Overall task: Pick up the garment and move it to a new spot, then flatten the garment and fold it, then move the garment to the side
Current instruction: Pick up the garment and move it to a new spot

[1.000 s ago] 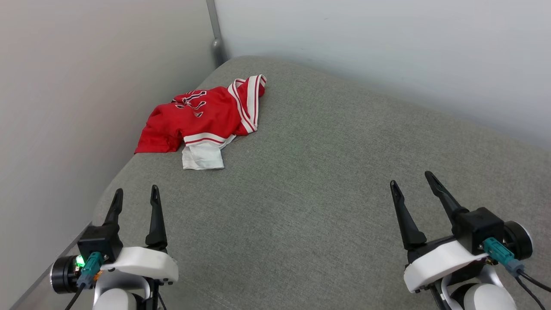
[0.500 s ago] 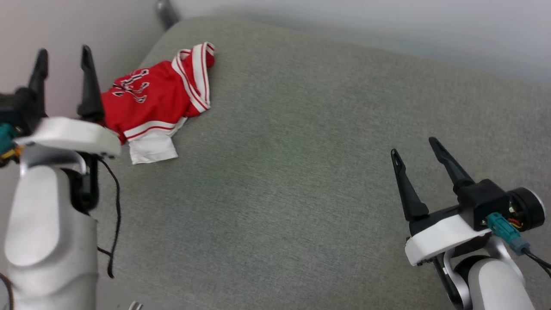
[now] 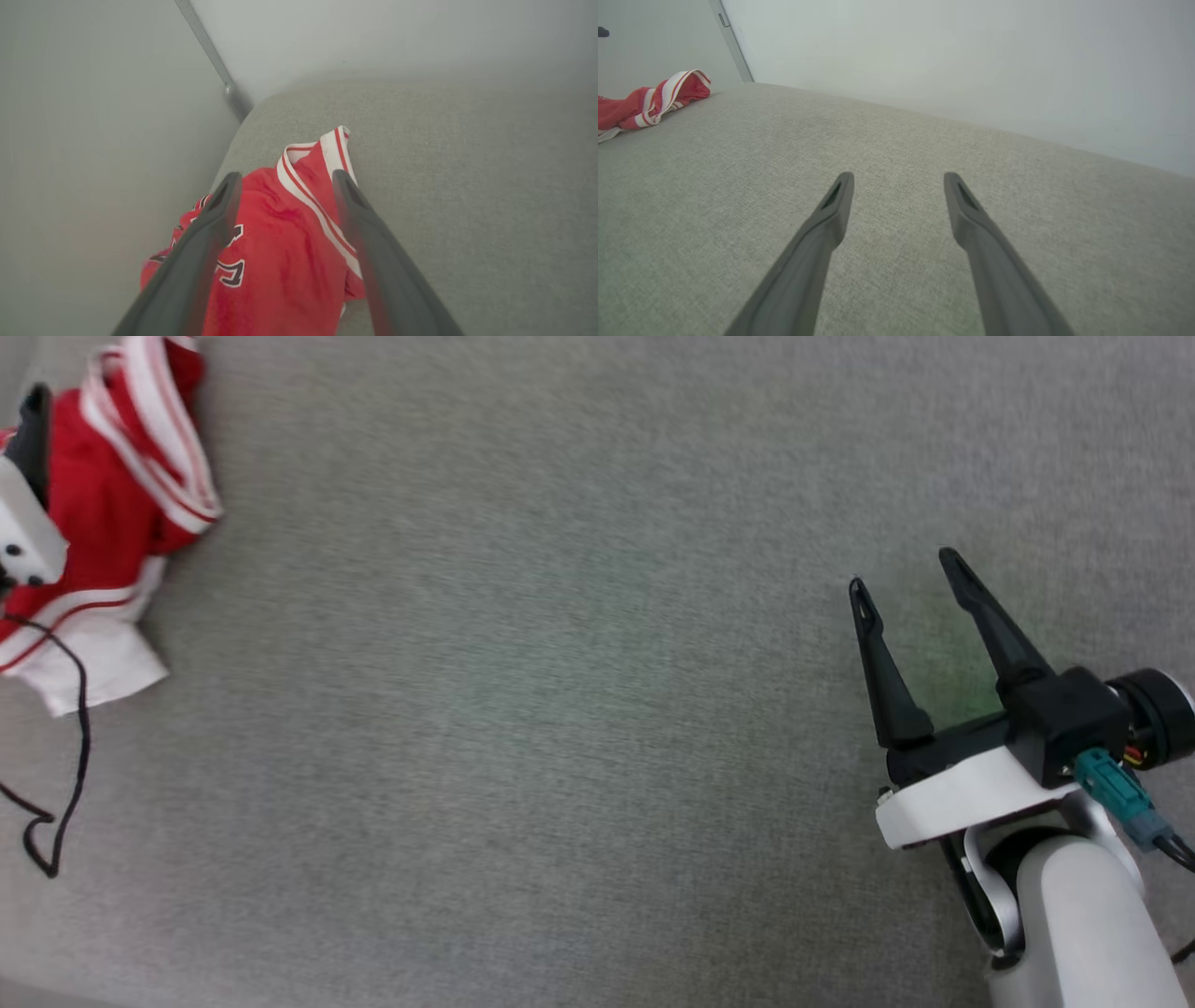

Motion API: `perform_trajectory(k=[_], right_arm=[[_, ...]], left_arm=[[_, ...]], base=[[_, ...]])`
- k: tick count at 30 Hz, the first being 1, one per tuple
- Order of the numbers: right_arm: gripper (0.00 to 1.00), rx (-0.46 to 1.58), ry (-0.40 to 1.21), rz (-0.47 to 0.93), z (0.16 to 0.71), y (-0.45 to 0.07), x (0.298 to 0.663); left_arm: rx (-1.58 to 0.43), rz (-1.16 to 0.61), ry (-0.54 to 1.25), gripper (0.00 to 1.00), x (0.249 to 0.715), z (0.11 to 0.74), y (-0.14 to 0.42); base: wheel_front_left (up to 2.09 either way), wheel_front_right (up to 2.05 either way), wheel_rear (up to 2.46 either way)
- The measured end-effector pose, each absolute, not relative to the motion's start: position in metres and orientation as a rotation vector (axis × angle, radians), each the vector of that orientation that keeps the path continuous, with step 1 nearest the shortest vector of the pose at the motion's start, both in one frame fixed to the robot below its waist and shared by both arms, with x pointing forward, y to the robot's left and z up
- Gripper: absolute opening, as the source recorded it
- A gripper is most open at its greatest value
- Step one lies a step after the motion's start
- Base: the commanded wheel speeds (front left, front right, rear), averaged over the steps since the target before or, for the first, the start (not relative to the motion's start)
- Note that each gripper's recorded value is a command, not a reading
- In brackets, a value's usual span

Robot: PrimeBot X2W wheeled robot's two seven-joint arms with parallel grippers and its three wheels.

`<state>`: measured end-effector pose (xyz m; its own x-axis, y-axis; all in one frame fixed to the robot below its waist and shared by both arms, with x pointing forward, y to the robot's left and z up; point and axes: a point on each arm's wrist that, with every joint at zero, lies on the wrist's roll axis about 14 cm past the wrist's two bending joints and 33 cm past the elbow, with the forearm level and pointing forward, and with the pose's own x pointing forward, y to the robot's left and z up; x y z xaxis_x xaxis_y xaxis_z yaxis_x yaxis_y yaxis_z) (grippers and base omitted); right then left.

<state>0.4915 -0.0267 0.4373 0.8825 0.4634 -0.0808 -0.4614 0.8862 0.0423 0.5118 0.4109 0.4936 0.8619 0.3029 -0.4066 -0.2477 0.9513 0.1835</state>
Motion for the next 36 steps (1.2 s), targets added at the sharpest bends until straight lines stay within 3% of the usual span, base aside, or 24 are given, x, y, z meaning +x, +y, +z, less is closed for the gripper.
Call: perform_trajectory(k=[8,13,15,16,24,36], right_arm=[[1.00,0.017,0.155,0.440,0.396,-0.044,0.502],[1.00,0.017,0.169,0.426,0.385,-0.049,0.507],[1.00,0.016,0.171,0.427,0.383,-0.049,0.508],[1.00,0.016,0.171,0.427,0.382,-0.050,0.508],[1.00,0.003,0.156,0.425,0.392,-0.050,0.507],[1.00,0.021,0.063,0.411,0.453,-0.055,0.480]], left_arm=[[0.009,0.303,0.950,1.00,0.477,0.383,0.426],[-0.102,0.331,1.048,1.00,0.469,0.357,0.429],[-0.113,0.337,1.053,0.17,0.471,0.355,0.430],[-0.113,0.339,1.050,0.00,0.472,0.354,0.430],[-0.042,0.412,0.850,0.00,0.486,0.383,0.450],[0.151,0.446,0.153,0.00,0.527,0.585,0.461]], base=[[0.00,0.00,0.00],[0.00,0.00,0.00],[0.00,0.00,0.00],[0.00,0.00,0.00],[0.00,0.00,0.00],[0.00,0.00,0.00]])
